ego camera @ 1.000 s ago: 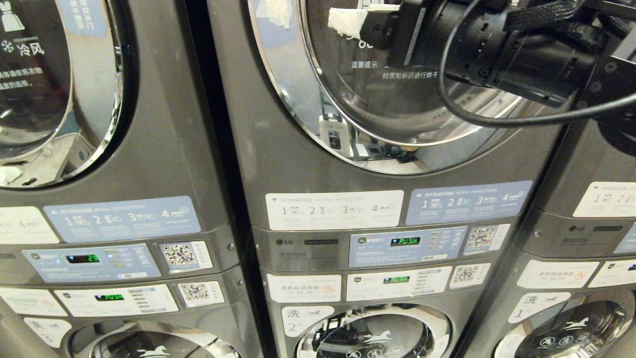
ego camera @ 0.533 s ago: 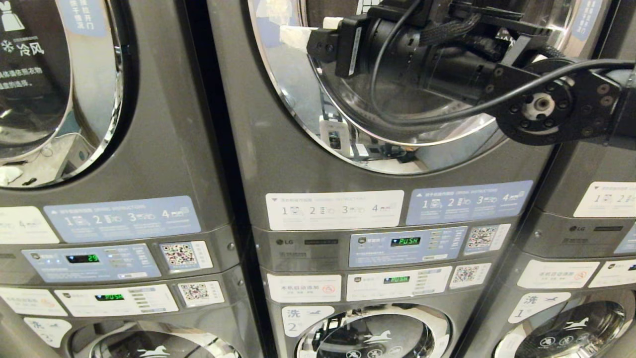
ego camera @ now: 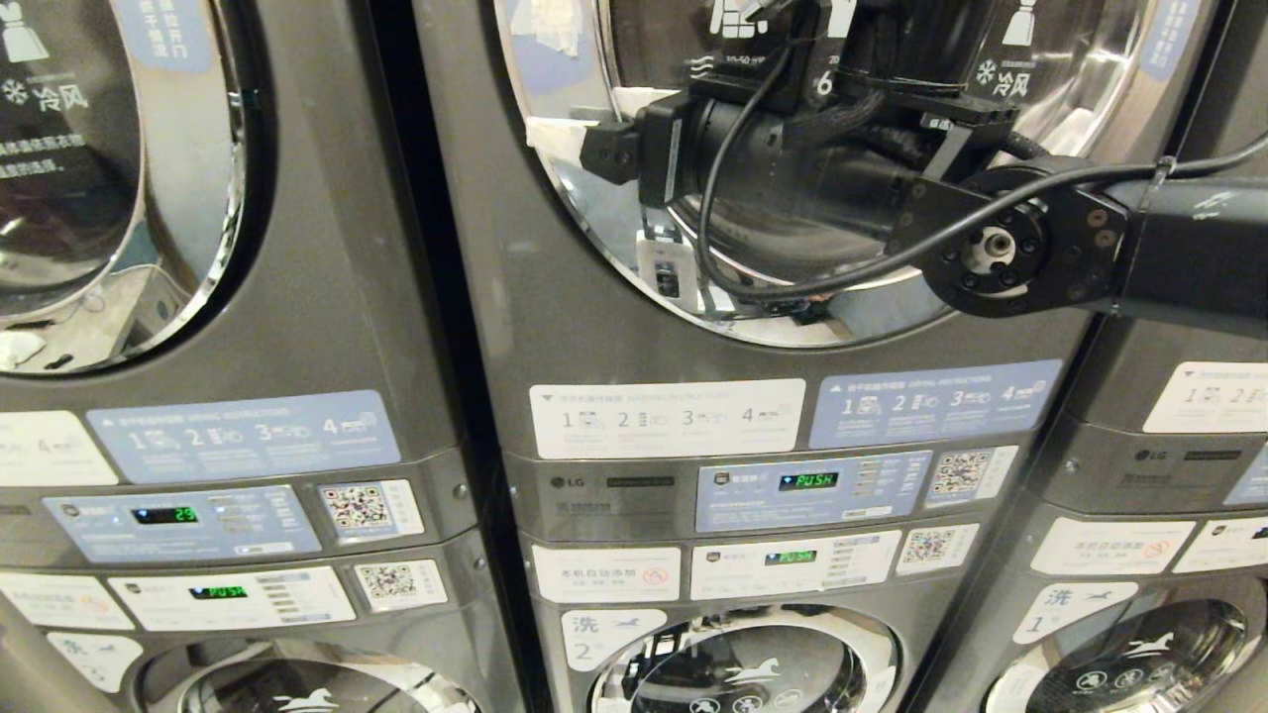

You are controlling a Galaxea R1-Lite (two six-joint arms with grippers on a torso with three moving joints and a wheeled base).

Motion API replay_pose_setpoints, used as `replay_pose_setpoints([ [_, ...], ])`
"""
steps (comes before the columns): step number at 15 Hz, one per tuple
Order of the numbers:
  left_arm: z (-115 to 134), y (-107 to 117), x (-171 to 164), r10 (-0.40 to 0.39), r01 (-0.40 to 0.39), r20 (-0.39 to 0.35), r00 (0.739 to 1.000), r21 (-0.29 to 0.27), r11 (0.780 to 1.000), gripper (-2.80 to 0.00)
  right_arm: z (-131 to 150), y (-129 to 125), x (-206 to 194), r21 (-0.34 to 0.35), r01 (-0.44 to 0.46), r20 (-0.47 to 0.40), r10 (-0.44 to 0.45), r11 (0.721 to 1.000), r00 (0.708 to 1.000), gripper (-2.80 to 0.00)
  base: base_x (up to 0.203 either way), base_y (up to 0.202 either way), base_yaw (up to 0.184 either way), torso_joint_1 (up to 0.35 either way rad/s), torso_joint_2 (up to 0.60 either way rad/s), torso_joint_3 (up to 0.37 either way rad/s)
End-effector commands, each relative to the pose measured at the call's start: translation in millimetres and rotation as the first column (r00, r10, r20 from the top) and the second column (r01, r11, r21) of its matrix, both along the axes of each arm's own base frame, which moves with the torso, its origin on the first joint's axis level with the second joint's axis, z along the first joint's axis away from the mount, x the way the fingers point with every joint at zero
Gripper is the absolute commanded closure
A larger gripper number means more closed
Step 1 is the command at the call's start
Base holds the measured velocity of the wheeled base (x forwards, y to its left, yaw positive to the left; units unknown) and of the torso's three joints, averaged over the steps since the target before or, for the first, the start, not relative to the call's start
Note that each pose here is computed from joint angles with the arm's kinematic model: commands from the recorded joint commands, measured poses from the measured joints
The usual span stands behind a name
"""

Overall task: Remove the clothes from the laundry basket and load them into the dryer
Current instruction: Open the dryer

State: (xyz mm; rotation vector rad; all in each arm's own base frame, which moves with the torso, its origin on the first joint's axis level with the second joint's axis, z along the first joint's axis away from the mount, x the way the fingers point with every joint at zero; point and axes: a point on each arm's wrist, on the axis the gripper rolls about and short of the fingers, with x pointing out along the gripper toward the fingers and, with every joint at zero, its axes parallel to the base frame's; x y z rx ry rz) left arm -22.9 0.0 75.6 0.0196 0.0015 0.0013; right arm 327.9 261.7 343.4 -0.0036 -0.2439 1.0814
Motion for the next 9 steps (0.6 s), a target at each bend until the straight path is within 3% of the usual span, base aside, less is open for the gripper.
replay_pose_setpoints([
  [1,0.0,0.0,0.0,0.000,0.000,0.000,1.000,0.000,1.000,0.00,-1.5,2.4,-0.1,-0.004,-0.016,0.002,0.016,1.000,1.000,-2.80,0.000,0.000,0.000,0.000,0.00,0.000],
  [6,0.0,0.0,0.0,0.001,-0.001,0.000,1.000,0.000,1.000,0.00,-6.4,9.7,-1.7,-0.019,-0.074,-0.001,0.074,0.997,0.997,-2.80,0.000,0.000,0.000,0.000,0.00,0.000],
  [9,0.0,0.0,0.0,0.000,0.000,0.000,1.000,0.000,1.000,0.00,5.7,5.6,-16.1,-0.011,-0.117,0.016,0.117,0.993,0.993,-2.80,0.000,0.000,0.000,0.000,0.00,0.000],
])
